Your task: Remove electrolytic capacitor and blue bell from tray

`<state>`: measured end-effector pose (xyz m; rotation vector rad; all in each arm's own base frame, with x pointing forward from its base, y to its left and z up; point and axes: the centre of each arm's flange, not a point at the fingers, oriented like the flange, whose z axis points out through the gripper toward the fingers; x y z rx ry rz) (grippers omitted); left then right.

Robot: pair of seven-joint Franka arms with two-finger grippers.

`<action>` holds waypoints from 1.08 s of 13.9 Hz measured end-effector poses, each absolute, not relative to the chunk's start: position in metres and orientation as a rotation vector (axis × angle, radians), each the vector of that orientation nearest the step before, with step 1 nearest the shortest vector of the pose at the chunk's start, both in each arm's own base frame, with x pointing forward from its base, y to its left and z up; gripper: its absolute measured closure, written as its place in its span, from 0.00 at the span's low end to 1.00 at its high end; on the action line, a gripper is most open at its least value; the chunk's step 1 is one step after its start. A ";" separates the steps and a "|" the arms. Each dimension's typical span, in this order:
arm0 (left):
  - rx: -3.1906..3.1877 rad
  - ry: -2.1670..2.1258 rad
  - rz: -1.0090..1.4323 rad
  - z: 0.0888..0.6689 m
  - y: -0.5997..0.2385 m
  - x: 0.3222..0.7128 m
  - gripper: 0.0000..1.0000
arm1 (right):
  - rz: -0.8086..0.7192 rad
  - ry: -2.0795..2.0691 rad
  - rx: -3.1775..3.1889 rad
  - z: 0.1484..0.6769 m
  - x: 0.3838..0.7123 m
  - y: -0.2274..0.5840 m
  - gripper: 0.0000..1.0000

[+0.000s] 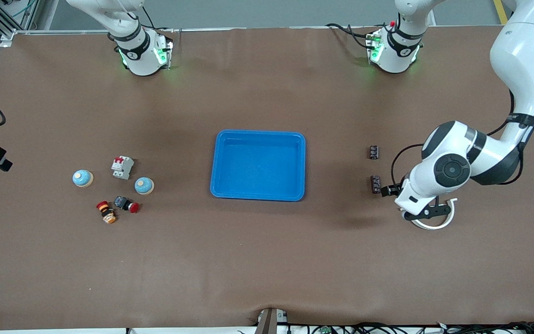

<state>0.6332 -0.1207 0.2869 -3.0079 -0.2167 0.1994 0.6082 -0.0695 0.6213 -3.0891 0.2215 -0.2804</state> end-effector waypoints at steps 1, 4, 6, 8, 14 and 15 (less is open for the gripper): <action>-3.008 -0.216 0.200 0.291 -0.117 0.636 0.00 | -0.281 0.221 -3.089 0.621 0.608 -0.069 0.00; -3.031 -0.230 0.184 0.306 -0.102 0.648 0.00 | -0.283 0.221 -3.089 0.622 0.609 -0.069 0.00; -3.042 -0.232 0.188 0.318 -0.083 0.655 0.00 | -0.283 0.221 -3.089 0.622 0.609 -0.070 0.00; -3.043 -0.231 0.195 0.328 -0.067 0.659 0.00 | -0.283 0.221 -3.089 0.622 0.609 -0.069 0.00; -3.030 -0.218 0.255 0.348 -0.036 0.661 0.00 | -0.282 0.218 -3.089 0.622 0.609 -0.068 0.00; -3.040 -0.192 0.267 0.356 -0.028 0.660 0.00 | -0.283 0.217 -3.089 0.622 0.609 -0.068 0.00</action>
